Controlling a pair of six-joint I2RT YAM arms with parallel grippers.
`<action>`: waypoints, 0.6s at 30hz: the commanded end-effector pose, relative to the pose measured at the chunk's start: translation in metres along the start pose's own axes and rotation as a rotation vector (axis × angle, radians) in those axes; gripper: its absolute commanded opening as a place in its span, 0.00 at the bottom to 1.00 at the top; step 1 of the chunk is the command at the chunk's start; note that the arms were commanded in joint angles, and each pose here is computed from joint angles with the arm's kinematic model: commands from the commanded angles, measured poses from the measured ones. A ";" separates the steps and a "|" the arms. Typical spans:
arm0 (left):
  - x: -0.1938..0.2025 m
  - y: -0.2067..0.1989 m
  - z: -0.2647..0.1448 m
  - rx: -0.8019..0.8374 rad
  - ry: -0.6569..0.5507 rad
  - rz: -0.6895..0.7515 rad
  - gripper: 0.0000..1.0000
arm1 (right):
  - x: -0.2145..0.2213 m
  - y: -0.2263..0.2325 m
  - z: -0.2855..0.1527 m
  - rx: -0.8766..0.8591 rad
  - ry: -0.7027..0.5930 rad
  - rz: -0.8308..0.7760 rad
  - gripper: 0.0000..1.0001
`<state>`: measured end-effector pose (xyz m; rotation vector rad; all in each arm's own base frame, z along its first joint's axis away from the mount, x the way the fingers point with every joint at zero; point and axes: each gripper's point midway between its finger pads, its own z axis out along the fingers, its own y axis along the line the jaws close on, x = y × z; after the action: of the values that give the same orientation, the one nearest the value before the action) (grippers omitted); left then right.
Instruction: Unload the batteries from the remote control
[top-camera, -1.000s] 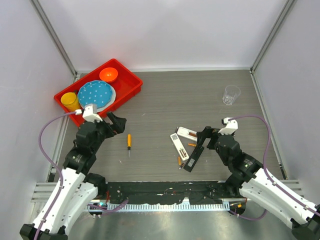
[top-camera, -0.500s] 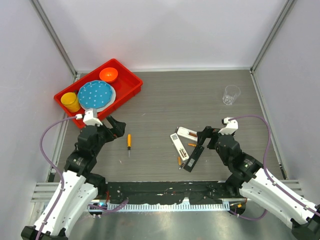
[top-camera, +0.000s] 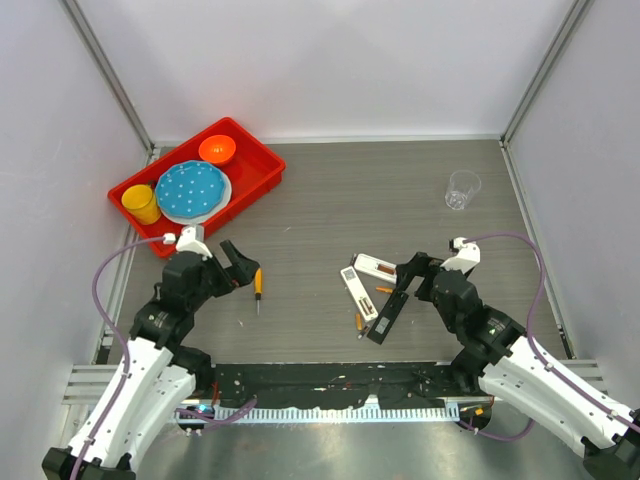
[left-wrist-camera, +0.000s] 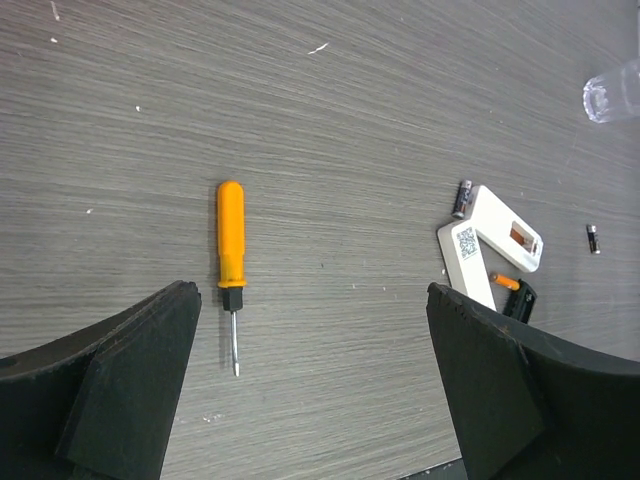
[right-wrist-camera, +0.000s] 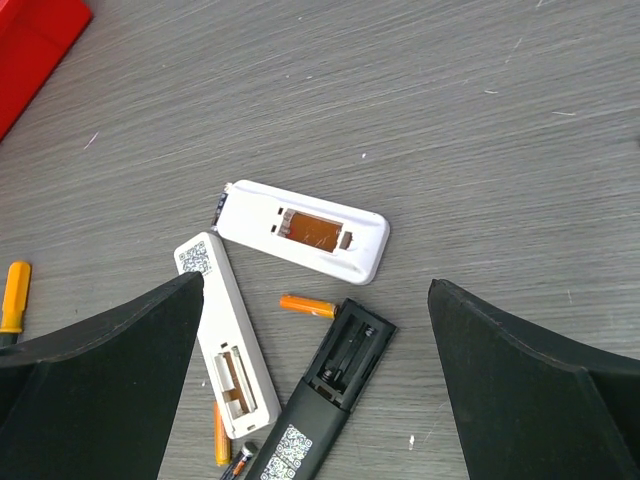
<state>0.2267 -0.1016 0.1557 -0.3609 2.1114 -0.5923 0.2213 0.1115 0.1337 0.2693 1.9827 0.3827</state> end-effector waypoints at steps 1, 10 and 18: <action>-0.017 -0.015 -0.018 0.052 -0.061 -0.024 1.00 | -0.007 -0.008 0.003 0.066 -0.040 0.049 0.99; -0.037 -0.016 -0.011 0.039 -0.142 -0.017 1.00 | -0.041 -0.016 0.013 0.191 -0.191 0.087 0.81; -0.068 -0.024 0.023 0.031 -0.235 0.062 1.00 | -0.074 0.014 0.024 0.076 -0.286 -0.266 0.95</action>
<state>0.2508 -0.0985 0.1637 -0.3796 2.0617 -0.5438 0.2531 0.0912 0.1368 0.2766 1.9053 0.1156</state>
